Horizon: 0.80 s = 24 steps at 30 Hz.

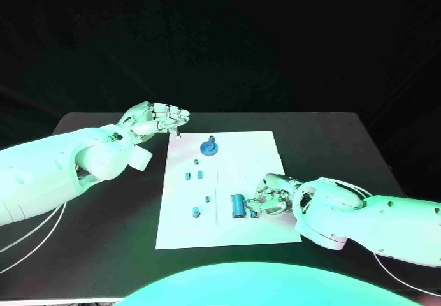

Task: Assemble the parts on the task board

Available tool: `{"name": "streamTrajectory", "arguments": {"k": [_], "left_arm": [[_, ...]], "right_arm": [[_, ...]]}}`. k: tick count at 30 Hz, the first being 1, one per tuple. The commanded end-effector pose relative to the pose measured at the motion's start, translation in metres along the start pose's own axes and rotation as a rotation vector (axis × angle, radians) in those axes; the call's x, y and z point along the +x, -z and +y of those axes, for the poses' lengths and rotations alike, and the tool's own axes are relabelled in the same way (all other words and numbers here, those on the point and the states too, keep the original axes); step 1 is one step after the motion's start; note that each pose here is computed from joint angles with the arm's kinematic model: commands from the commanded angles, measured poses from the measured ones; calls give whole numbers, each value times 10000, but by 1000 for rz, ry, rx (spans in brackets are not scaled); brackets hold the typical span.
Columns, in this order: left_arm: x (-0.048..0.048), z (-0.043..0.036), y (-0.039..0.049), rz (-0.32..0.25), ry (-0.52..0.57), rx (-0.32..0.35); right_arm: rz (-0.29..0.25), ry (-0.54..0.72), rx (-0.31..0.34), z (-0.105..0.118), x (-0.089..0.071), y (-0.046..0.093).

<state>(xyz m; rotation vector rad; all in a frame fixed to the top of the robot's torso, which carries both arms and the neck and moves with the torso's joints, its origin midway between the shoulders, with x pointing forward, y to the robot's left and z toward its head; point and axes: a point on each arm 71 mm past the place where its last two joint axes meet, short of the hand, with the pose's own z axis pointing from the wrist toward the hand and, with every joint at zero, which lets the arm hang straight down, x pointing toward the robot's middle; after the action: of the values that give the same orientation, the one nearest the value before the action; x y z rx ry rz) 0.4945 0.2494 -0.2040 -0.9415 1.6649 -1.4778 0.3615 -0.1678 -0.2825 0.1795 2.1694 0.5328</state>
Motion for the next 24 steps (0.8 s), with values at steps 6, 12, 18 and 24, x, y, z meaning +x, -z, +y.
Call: {"name": "streamTrajectory", "arguments": {"k": [6,12,18,24], "left_arm": [[22,-11,-4,19,1,7],[22,-11,-5,19,1,7],[20,-10,-4,18,1,6],[21,-10,-5,18,1,6]], "right_arm": [[-8,40,3,-38,-10,4],[-6,45,4,-44,-11,6],[-2,46,5,-48,-9,6],[-10,36,5,-52,-16,6]]}}
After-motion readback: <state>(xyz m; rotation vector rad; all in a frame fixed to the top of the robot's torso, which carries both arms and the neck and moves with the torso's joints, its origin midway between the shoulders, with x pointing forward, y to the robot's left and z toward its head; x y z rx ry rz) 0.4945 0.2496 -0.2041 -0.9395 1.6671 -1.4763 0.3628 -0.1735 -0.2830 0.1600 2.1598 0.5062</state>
